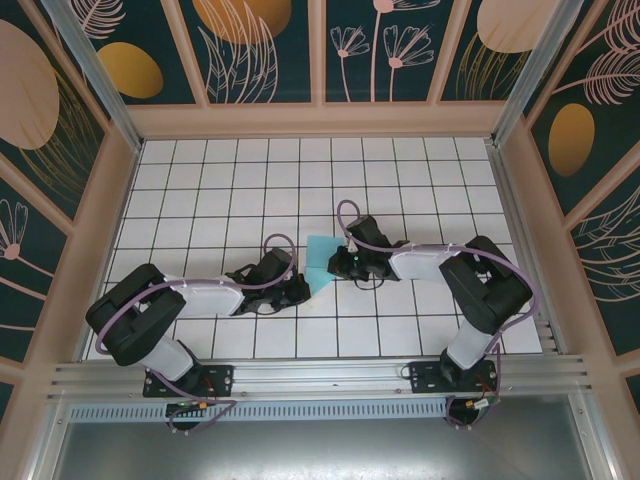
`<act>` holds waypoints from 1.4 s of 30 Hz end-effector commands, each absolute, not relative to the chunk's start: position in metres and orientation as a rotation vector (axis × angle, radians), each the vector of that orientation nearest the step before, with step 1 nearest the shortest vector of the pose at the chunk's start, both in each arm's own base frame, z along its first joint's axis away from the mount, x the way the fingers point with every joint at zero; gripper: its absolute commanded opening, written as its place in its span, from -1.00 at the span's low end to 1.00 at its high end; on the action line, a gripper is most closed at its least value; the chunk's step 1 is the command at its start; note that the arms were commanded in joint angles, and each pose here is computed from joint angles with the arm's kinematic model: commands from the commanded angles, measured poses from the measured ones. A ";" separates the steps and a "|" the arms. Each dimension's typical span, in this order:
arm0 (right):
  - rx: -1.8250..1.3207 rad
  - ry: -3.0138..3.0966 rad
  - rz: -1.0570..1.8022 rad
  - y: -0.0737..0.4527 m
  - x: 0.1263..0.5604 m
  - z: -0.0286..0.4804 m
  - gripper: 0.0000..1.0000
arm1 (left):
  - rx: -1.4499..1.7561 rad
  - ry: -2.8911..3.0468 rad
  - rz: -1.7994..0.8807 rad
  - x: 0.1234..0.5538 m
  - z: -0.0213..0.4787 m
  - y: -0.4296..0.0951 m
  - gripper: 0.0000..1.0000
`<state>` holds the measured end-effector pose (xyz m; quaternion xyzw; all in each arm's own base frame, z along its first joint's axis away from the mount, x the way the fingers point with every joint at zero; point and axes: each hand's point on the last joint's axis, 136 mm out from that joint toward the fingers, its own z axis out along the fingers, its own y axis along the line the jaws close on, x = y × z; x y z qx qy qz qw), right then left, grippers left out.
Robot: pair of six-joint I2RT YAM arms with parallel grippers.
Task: Fold a paper plane with a square sheet of paper (pick it up from the middle)
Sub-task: Third fold the triangle at the center of the table.
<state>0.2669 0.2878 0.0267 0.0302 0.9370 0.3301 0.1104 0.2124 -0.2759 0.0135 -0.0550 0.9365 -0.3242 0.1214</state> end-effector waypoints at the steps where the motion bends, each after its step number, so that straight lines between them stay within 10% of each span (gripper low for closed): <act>1: 0.107 2.798 0.904 0.276 0.265 0.012 -0.83 | -0.200 2.799 -0.835 0.203 -0.005 -0.260 -0.93; 23: 0.186 2.856 0.844 0.260 0.258 -0.010 -0.86 | -0.040 2.591 -1.099 0.229 0.066 -0.305 -0.86; 42: 0.045 2.679 1.085 0.290 0.272 0.052 -0.73 | -0.069 2.671 -0.955 0.243 0.031 -0.307 -0.92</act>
